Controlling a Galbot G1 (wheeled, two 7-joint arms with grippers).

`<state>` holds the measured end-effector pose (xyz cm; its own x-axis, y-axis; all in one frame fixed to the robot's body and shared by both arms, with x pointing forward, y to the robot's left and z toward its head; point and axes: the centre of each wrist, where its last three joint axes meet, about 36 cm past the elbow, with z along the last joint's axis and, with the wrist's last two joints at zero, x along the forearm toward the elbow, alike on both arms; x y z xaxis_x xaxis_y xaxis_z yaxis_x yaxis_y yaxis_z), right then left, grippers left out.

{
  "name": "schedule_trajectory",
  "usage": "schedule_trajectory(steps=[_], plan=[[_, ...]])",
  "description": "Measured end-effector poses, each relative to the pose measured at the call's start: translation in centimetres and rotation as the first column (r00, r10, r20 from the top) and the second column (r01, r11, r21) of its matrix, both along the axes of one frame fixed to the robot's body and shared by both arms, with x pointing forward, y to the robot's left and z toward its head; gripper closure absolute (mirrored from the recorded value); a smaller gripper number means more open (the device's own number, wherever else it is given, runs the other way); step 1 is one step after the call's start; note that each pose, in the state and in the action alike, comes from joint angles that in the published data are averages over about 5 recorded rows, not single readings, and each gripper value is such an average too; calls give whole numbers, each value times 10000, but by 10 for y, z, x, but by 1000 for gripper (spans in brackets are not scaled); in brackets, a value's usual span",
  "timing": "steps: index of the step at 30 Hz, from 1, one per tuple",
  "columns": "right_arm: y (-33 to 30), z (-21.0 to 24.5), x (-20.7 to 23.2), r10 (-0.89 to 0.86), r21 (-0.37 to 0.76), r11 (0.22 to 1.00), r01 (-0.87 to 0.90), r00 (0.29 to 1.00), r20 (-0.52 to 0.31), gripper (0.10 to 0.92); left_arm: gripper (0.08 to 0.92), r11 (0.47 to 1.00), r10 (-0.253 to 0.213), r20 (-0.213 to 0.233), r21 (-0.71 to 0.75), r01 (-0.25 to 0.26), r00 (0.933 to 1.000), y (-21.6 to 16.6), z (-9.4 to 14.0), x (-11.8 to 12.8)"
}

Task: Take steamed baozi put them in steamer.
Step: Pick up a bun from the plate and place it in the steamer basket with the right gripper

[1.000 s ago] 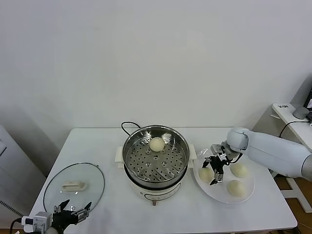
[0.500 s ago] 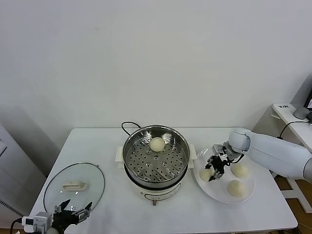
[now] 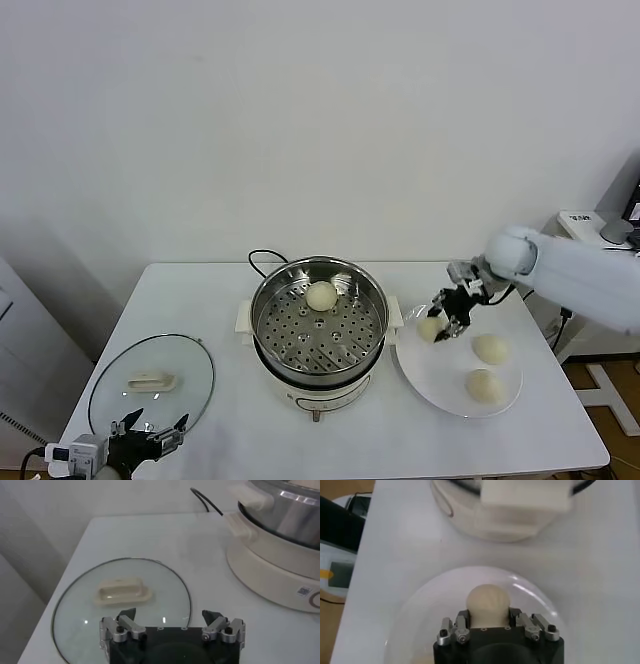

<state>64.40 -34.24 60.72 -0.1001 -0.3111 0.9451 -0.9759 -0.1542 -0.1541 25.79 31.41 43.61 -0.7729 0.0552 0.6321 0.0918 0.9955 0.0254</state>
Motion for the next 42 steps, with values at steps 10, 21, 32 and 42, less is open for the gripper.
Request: schedule_trajectory(steps=[10, 21, 32, 42], plan=[[51, 92, -13, 165, 486, 9986, -199, 9974, 709, 553, 177, 10000, -64, 57, 30, 64, 10000, -2, 2, 0], [127, 110, -18, -134, 1240, 9923, 27, 9963, 854, 555, 177, 9999, -128, 78, 42, 128, 9999, -4, 2, 0], [207, 72, -18, -566, 1462, 9882, 452, 9956, 750, 555, 177, 9999, -134, 116, 69, 133, 9998, -3, 2, 2], [260, 28, -25, -731, 1344, 9888, 651, 9958, 555, 555, 177, 10000, -67, 137, 17, 66, 9999, 0, 1, 5]])
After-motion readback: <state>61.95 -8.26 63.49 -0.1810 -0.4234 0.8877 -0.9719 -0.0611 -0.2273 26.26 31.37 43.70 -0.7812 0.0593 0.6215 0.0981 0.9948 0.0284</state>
